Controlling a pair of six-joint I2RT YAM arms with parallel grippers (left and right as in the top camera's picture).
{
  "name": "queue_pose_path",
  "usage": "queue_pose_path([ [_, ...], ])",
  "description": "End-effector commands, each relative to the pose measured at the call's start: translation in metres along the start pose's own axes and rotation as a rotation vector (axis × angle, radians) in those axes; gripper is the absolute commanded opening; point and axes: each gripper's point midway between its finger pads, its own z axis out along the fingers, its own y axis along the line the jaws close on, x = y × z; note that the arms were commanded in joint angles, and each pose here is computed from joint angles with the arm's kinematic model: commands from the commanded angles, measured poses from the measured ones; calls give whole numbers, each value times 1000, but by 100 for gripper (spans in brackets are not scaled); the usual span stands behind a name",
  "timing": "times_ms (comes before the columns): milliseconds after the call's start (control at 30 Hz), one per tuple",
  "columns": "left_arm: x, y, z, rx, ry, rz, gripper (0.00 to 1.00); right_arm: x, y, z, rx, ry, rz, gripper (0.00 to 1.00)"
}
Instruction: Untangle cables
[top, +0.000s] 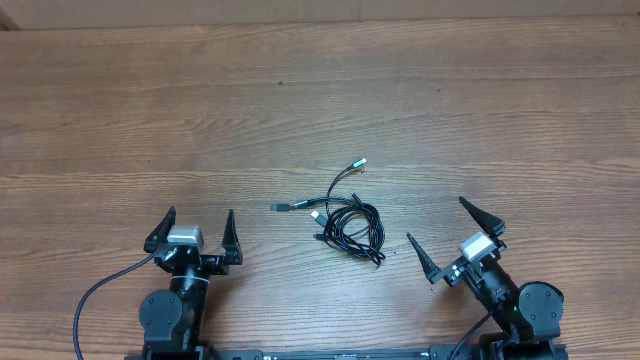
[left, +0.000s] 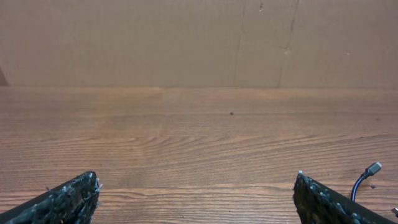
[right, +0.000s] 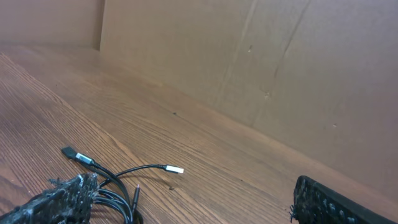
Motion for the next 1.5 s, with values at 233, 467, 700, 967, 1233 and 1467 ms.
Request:
queue_pose_path([
  [233,0,1,0,-3,-2,19,100,2,2,0,-7,-2,-3,100],
  [467,-8,-8,-1,50,-35,23,99,2,2,0,-6,-3,-3,100],
  [700,-21,-21,-9,119,-6,21,99,2,2,0,-7,-2,-3,100],
  [967,-29,-26,-26,136,168,22,99,2,2,0,-7,-2,-3,100],
  [1233,-28,-29,-15,152,411,-19,100,2,2,0,-7,-3,-3,100],
  [1467,-41,-51,10,279,597,-90,100,2,2,0,-6,-3,-3,100],
])
